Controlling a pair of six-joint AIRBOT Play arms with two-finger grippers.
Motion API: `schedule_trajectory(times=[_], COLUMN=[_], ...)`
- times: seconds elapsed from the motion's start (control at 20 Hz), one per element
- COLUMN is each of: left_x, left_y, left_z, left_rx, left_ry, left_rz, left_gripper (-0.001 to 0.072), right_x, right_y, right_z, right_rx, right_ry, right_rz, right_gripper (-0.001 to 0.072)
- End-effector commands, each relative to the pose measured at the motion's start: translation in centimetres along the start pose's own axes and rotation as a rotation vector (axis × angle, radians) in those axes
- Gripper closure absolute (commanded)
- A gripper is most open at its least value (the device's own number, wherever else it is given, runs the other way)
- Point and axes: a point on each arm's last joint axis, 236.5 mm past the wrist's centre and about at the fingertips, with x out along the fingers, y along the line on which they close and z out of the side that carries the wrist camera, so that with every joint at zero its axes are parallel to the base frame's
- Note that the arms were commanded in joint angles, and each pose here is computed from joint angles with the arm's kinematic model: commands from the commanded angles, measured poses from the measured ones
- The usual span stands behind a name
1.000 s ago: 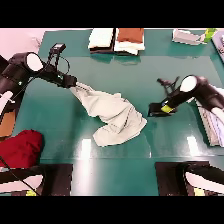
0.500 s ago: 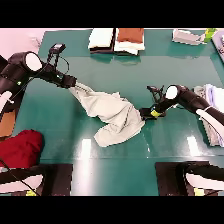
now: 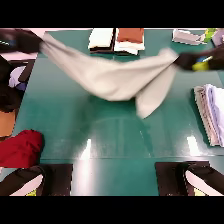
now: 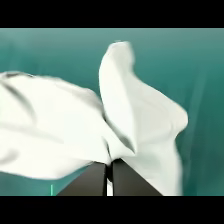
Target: Fold the shirts.
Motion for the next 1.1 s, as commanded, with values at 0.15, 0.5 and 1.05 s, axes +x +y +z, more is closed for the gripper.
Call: schedule_trajectory(times=[0.15,0.5,1.05], left_x=[-18.6,-20.4,13.9], left_y=[-2.1,-2.2,1.5], left_z=[9.4,10.8,-15.4], left_rx=[0.051,0.056,-0.047], left_ry=[-0.480,-0.542,0.585], left_rz=[0.014,0.016,-0.023], left_gripper=[0.0681,0.0682,0.0681], right_x=[-19.0,-22.6,11.5], right_y=[4.1,3.9,-5.2], right_z=[8.4,11.1,-4.8], right_rx=[-0.120,-0.146,-0.004], right_ry=[-0.459,-0.507,0.381], right_rz=[-0.004,-0.069,-0.102], right_gripper=[0.0693,0.0693,0.0693])
